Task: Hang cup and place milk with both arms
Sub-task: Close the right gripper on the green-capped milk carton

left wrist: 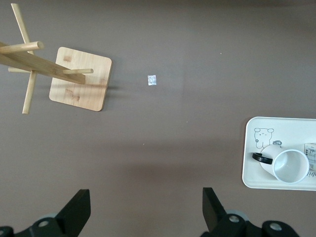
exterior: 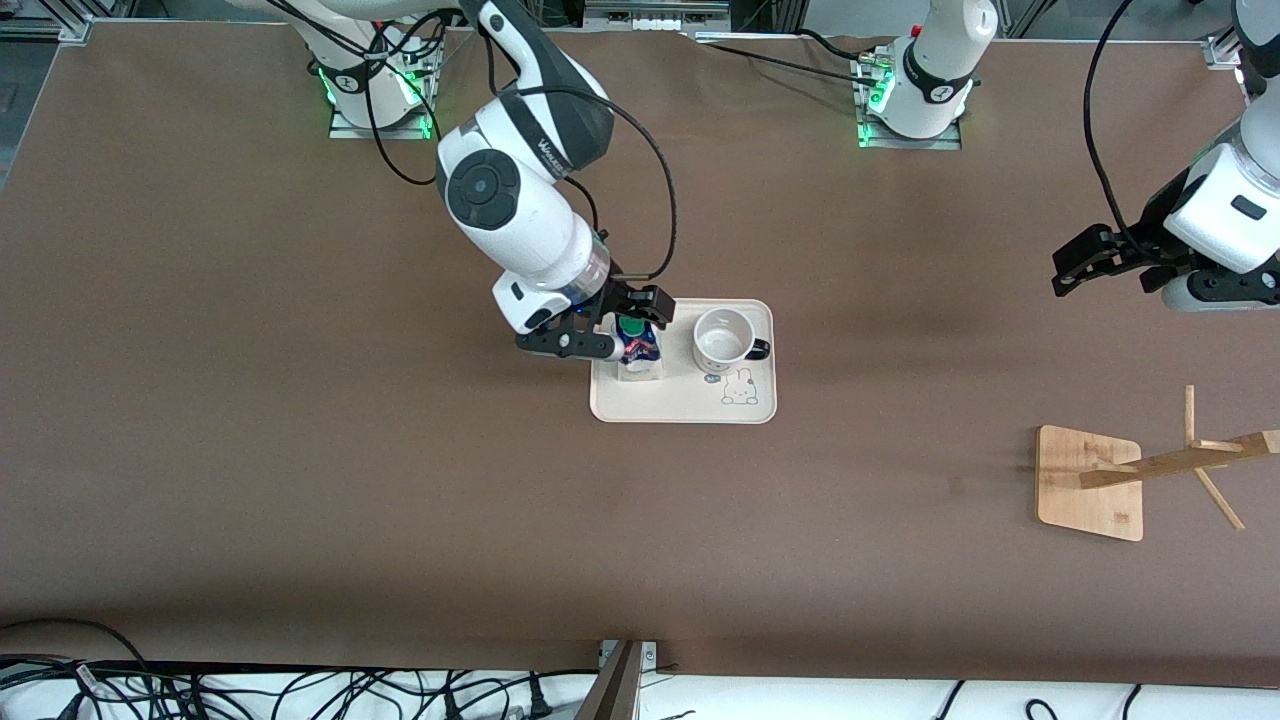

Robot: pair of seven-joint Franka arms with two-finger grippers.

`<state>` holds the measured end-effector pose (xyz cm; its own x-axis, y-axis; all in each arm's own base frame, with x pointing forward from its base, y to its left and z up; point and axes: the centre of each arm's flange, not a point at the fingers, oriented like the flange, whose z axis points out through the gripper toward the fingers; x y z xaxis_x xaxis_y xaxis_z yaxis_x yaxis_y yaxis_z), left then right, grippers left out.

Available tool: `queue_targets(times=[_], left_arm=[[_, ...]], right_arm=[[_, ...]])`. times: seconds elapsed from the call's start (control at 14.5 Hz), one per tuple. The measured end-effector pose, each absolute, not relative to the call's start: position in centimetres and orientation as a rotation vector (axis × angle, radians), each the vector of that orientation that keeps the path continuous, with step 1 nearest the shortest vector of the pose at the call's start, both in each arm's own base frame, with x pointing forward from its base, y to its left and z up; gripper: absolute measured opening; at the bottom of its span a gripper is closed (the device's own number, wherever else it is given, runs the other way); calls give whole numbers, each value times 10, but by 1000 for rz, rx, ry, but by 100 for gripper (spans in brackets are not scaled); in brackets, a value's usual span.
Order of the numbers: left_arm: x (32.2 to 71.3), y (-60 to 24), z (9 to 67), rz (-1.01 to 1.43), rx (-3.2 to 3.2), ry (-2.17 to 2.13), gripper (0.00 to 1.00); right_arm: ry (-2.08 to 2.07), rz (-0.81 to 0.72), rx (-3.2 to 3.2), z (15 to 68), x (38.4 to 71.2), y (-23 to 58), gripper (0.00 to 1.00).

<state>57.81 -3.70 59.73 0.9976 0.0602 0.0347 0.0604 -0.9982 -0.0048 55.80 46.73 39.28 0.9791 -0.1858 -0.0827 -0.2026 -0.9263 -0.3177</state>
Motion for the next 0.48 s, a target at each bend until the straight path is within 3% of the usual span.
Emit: queue_targets(times=[0.48], left_arm=[[578, -37, 597, -54, -3134, -94, 100]], right_arm=[[300, 100, -2820, 368, 562, 466, 100]])
